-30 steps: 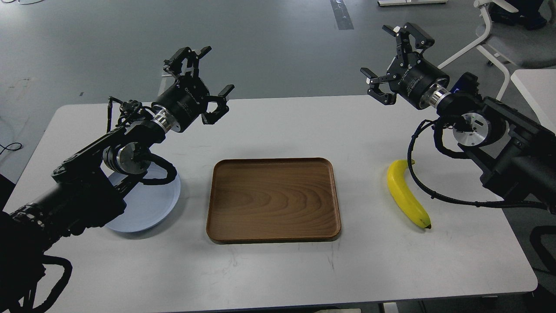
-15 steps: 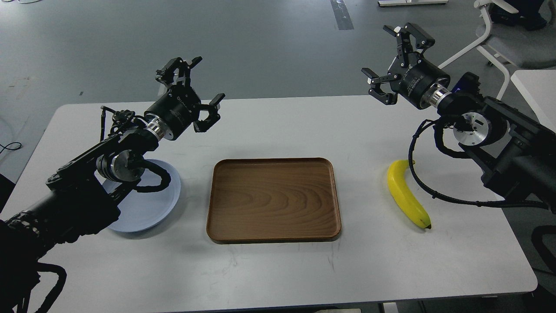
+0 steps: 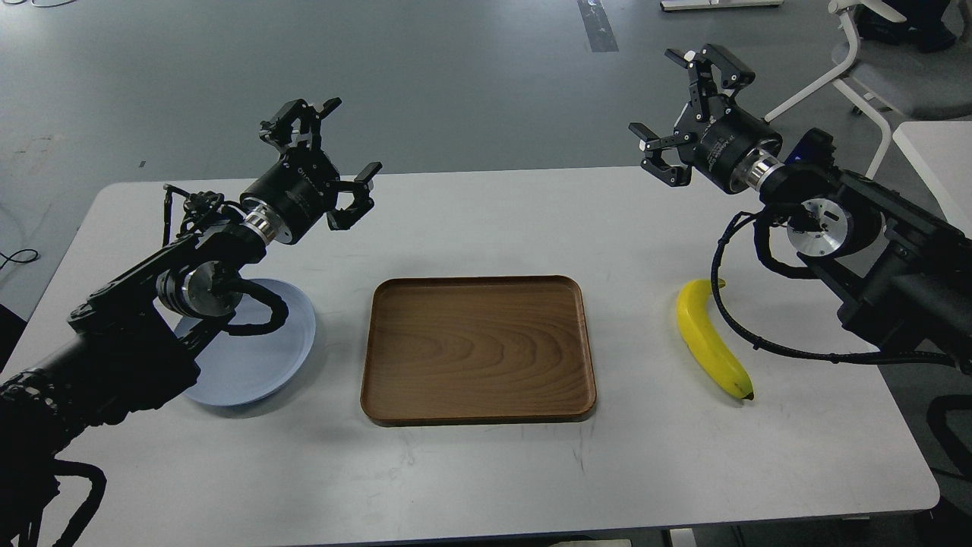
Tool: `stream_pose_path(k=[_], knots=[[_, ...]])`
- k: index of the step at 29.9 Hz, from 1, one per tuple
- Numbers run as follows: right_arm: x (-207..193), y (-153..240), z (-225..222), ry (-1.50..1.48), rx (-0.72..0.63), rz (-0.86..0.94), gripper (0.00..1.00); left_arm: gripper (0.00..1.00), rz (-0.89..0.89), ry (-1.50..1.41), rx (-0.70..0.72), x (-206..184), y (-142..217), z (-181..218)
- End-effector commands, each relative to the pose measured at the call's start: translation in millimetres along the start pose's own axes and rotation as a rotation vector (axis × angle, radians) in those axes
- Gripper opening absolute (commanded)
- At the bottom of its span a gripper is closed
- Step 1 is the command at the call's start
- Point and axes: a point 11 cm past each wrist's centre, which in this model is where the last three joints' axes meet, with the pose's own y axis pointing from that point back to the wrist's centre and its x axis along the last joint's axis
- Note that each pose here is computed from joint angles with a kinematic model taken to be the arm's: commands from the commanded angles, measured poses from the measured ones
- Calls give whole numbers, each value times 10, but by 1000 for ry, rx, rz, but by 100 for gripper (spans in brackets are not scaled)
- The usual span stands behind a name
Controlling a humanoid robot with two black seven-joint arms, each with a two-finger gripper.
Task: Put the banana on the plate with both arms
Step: 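Move the left gripper down toward the light blue plate's rim, then grasp the light blue plate's rim with the left gripper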
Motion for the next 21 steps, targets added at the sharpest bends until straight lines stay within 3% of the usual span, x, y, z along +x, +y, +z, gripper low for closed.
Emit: stream_pose_path(k=[1,21], knots=[[-3,1,8,-1,-1,-2,100,98,-5,-2,7,-27,-16,-19],[-25,-20,-62,13,8,-7,100,98,-34,-39,20,-106,-49,-45]])
